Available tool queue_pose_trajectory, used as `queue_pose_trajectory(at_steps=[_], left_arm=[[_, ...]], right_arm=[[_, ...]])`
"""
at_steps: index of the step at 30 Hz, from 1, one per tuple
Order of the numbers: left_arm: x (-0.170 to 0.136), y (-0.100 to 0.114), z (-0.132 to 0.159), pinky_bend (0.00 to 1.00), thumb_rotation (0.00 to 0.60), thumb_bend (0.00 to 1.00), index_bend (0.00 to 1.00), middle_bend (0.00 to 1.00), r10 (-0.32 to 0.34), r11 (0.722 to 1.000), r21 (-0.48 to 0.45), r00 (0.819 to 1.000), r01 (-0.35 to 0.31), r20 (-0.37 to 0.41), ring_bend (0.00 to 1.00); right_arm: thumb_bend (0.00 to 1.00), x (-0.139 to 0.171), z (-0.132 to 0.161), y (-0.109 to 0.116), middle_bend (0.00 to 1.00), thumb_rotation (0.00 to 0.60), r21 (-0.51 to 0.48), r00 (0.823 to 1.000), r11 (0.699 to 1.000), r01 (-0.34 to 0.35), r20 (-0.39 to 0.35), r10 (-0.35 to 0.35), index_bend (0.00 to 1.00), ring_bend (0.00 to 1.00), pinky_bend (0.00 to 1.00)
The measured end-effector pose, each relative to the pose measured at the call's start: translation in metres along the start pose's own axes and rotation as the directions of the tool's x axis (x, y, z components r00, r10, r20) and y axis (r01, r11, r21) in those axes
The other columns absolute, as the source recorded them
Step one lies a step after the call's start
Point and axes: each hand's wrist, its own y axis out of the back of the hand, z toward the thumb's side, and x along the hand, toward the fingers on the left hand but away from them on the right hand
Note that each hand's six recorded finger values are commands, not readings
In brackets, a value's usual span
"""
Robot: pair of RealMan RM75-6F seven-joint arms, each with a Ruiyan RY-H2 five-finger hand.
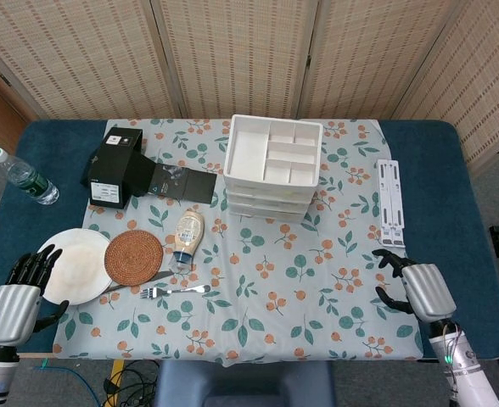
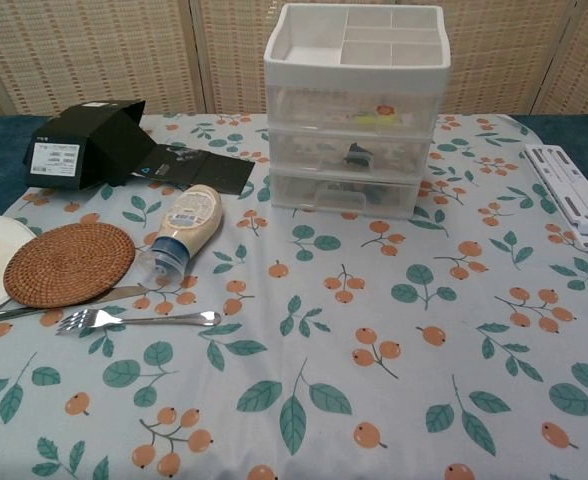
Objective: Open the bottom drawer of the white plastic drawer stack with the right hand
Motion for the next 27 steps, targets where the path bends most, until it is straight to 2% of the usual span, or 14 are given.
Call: queue_pose_trajectory(at_steps=[5,9,12,16,17,25,27], left_arm=[[-0.002,-0.002,0.0,0.09,0.6,0.25,0.06,0.07,-0.005,1.0,-0.001,1.0,0.005,-0.002,0.11],[-0.002,-0.001,-0.002,0.09,0.6,0.25,0.06,0.07,-0.004,1.0,0.001,1.0,0.004,-0.004,0.11],[-0.003,0.0,-0.004,0.09,0.6,0.25,0.06,0.07,-0.001,1.0,0.001,1.0,0.001,-0.009,0.11],[-0.004,0.001,-0.005,0.09,0.6,0.26,0.06,0.07,-0.003,1.0,0.002,1.0,0.003,-0.01,0.11],[-0.004,0.001,-0.005,0.09,0.6,0.25,0.06,0.07,-0.003,1.0,0.002,1.0,0.003,-0.009,0.11],[-0.006,0.003,-0.007,0.09,0.6,0.25,0.06,0.07,0.002,1.0,0.003,1.0,-0.002,-0.014,0.11],[-0.007,0.004,-0.008,0.09,0.6,0.25,0.06,0.07,0.003,1.0,0.003,1.0,-0.003,-0.017,0.11]], right_arm=[[0.4,-0.015,0.016,-0.016,0.62,0.6,-0.173,0.997,0.982,-0.08,-0.006,0.08,0.18,0.71,0.84],[0.46,-0.026,0.026,-0.03,0.67,0.6,-0.333,0.988,0.931,-0.15,-0.01,0.155,0.1,0.79,0.9],[0.49,-0.035,0.033,-0.042,0.69,0.6,-0.46,0.974,0.863,-0.209,-0.02,0.226,0.04,0.83,0.93],[0.52,-0.052,0.047,-0.058,0.7,0.6,-0.62,0.949,0.736,-0.272,-0.045,0.312,0.01,0.86,0.95],[0.53,-0.058,0.05,-0.061,0.7,0.6,-0.643,0.945,0.713,-0.28,-0.052,0.323,0.01,0.87,0.95],[0.55,-0.102,0.082,-0.081,0.71,0.6,-0.754,0.919,0.573,-0.322,-0.101,0.382,0.01,0.89,0.96],[0.55,-0.11,0.088,-0.085,0.71,0.6,-0.768,0.915,0.552,-0.325,-0.108,0.388,0.01,0.89,0.96]])
